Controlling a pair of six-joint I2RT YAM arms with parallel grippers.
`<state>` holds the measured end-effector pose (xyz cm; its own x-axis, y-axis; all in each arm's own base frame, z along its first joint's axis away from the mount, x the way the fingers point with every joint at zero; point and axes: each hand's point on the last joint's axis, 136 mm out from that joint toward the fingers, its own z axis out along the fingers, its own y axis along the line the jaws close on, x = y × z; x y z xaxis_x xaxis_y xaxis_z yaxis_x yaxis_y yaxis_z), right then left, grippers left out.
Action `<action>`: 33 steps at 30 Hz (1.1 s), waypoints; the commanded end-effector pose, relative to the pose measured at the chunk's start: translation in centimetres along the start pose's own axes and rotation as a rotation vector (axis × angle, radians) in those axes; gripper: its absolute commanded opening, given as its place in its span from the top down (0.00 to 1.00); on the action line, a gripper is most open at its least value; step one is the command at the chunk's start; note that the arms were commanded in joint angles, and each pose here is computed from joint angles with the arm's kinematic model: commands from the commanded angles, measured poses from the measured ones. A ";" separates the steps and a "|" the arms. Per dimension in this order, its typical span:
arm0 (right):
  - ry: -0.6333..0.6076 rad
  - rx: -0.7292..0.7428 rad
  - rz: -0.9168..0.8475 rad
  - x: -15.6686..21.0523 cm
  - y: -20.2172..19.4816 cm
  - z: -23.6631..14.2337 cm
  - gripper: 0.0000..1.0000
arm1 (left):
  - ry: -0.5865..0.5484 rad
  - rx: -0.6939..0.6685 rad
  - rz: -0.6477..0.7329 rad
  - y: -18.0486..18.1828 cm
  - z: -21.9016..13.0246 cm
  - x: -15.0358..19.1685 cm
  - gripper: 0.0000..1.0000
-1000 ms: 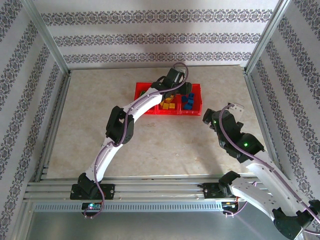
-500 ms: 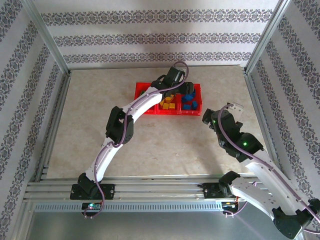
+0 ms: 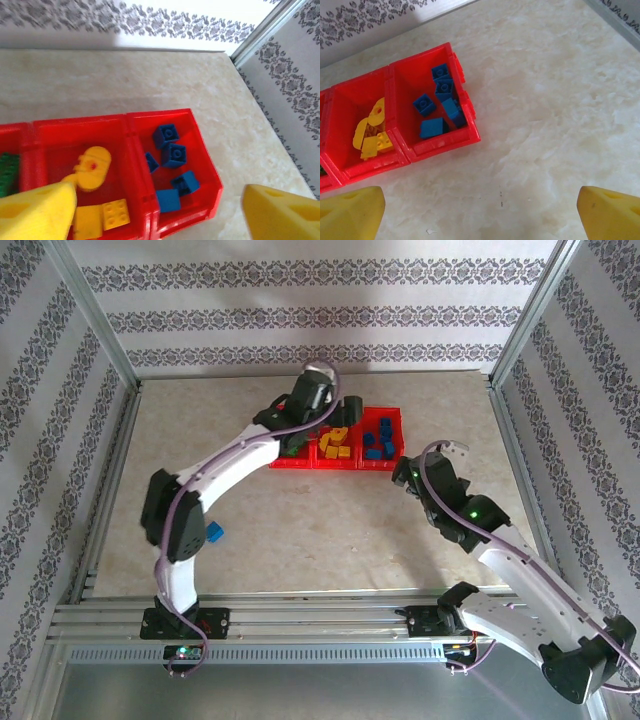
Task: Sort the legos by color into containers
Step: Place the lego in the container, then pick up the lego from the bottom-left of the table.
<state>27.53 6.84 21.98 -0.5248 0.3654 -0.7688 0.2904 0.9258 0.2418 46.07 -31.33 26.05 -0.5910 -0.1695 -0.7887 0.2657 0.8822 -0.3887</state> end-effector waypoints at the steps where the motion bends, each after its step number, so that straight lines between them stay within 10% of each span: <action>1: 0.017 -0.043 -0.017 0.2 1.6 0.5 0.02 | -0.126 -0.088 -0.085 3.8 -2.6 -1.6 0.00; 18: 0.188 -0.186 -0.291 6.9 14.7 2.9 0.02 | -0.126 -0.561 -0.396 25.6 -18.3 7.9 0.00; 33: 0.397 -0.400 -0.594 18.1 28.3 2.9 0.02 | -0.116 -0.800 -0.602 34.2 -24.7 14.0 0.00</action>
<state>29.56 37.02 13.29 -0.7790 -0.1869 -0.5986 -0.3121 0.9434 0.1117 29.34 6.64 15.37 -0.3590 -0.6452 -0.6744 -0.6227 0.7038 -0.3418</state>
